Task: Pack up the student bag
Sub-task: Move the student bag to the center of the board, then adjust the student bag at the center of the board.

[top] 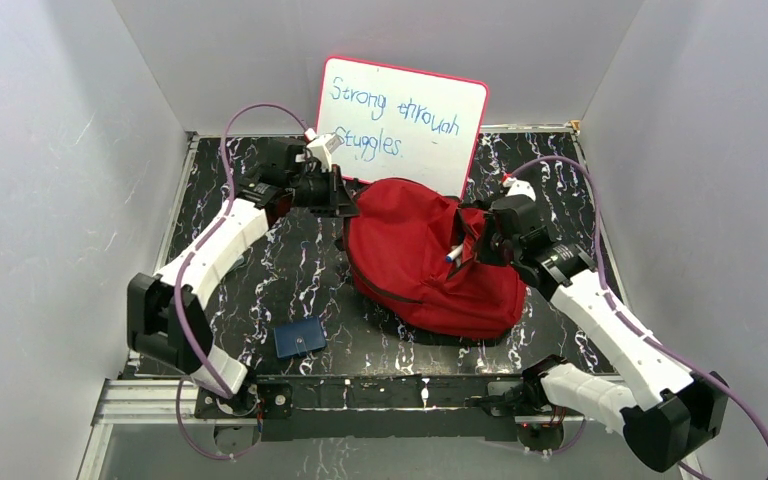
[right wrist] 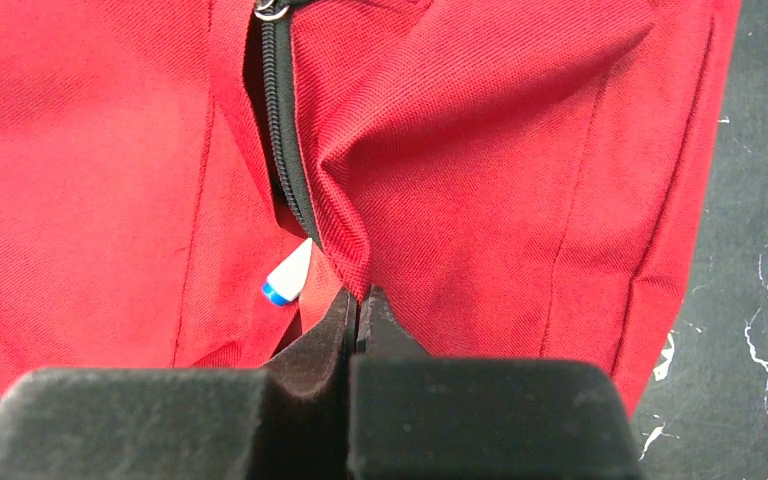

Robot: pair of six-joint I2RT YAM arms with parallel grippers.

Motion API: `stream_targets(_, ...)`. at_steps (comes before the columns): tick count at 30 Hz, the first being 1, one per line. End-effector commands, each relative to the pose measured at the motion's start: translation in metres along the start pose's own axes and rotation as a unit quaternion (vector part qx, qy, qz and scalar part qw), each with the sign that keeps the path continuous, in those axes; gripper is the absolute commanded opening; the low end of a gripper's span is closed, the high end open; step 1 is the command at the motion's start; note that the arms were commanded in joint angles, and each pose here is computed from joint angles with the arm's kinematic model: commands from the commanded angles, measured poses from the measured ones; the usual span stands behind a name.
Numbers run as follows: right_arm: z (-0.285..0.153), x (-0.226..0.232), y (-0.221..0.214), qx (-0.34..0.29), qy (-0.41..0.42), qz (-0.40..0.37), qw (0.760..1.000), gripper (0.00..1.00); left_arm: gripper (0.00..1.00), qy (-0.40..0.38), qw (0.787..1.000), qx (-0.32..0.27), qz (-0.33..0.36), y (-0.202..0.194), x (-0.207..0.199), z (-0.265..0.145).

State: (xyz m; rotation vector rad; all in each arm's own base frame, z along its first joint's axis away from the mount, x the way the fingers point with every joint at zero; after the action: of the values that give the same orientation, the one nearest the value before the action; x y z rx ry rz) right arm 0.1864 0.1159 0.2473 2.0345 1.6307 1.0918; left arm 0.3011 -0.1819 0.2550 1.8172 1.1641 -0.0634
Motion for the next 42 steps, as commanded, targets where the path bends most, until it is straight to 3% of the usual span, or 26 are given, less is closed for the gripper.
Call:
stream_targets(1, -0.006, 0.012, 0.022, -0.038, 0.025, -0.007, 0.999, 0.0, 0.0, -0.007, 0.994, -0.091, 0.052, 0.033, -0.031, -0.049)
stream_targets(6, -0.013, 0.001, 0.017, -0.047, -0.002, 0.004, 0.999, 0.0, 0.0, -0.015, 0.99, -0.121, 0.068, 0.057, -0.049, -0.07)
stream_targets(11, -0.027, 0.006, 0.017, -0.072, 0.067, 0.0, 0.995, 0.0, 0.0, -0.059, 0.984, -0.144, 0.082, 0.078, -0.068, -0.083)
stream_targets(20, 0.008, 0.006, -0.004, 0.001, 0.058, -0.003, 0.998, 0.0, 0.0, -0.116, 0.975, -0.162, 0.098, 0.09, -0.087, -0.095)
stream_targets(24, -0.002, 0.01, 0.005, -0.03, 0.077, 0.001, 0.997, 0.17, 0.0, -0.131, 0.973, -0.161, 0.098, 0.093, -0.09, -0.096)
stream_targets(27, -0.02, 0.014, 0.018, -0.065, 0.092, 0.004, 0.994, 0.24, 0.0, -0.139, 0.973, -0.159, 0.093, 0.092, -0.089, -0.093)
stream_targets(34, -0.052, 0.03, 0.038, -0.098, 0.16, -0.012, 0.982, 0.36, 0.0, -0.137, 0.974, -0.157, 0.089, 0.088, -0.087, -0.091)
stream_targets(38, -0.048, 0.043, 0.043, -0.085, 0.2, -0.019, 0.976, 0.42, 0.0, -0.137, 0.974, -0.156, 0.088, 0.087, -0.086, -0.09)
stream_targets(42, -0.035, 0.046, 0.049, -0.09, 0.182, -0.016, 0.979, 0.44, 0.0, -0.139, 0.974, -0.156, 0.087, 0.086, -0.086, -0.09)
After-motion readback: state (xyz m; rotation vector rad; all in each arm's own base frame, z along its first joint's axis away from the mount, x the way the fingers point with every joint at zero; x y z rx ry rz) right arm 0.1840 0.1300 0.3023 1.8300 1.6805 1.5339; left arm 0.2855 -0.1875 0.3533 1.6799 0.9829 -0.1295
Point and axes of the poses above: each gripper's point midway between its finger pads, its own z axis out along the fingers, its own x axis along the line the jaws close on, y = z × x, the point moved 9 cm from there along -z, back along the fingers, and after that the axes turned 7 degrees about z, right-handed, at the moved point
